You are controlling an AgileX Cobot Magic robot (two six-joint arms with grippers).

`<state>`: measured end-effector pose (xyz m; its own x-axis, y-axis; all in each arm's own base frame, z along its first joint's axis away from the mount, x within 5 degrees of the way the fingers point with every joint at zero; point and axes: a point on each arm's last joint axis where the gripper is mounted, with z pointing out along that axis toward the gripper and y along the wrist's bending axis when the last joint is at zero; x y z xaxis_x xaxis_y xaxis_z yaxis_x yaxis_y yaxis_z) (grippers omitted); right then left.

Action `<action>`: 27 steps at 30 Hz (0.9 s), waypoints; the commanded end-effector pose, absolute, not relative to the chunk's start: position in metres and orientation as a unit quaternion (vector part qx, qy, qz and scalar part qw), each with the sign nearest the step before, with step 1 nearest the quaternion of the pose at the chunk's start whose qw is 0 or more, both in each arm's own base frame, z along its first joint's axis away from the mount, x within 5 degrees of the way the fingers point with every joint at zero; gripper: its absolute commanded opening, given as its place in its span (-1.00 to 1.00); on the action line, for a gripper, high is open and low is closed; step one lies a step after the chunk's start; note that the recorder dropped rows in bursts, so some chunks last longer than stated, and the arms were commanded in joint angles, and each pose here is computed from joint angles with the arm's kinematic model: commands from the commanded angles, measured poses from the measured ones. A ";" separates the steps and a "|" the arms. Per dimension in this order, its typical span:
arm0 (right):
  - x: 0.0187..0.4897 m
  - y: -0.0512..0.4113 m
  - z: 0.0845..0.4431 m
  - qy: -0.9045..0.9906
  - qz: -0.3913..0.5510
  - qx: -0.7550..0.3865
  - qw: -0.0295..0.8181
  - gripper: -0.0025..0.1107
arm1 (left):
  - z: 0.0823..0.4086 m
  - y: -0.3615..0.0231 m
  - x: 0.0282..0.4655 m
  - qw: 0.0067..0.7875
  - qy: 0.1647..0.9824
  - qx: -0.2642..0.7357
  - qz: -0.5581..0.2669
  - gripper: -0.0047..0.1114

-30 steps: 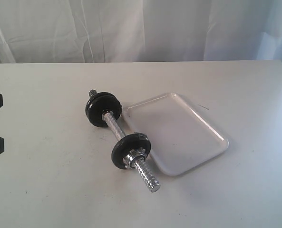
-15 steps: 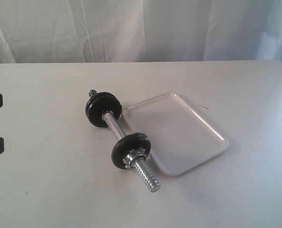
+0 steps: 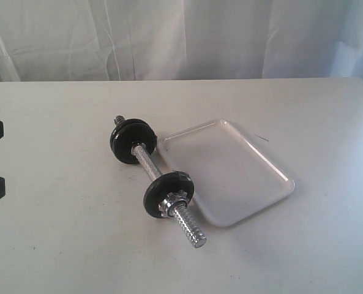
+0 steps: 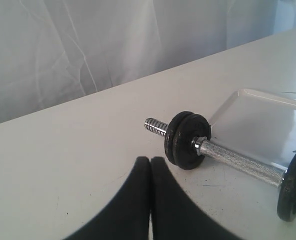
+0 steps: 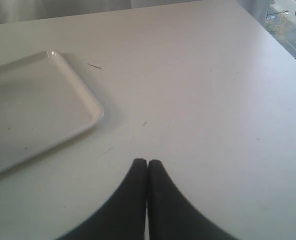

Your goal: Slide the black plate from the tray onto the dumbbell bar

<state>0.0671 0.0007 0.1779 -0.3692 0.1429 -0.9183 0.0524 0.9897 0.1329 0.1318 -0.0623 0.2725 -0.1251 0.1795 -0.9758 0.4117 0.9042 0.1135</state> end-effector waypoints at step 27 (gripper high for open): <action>0.067 0.000 0.177 0.825 0.039 0.062 0.560 -0.96 | 0.221 -0.055 0.095 0.548 0.797 0.193 -0.164 -0.92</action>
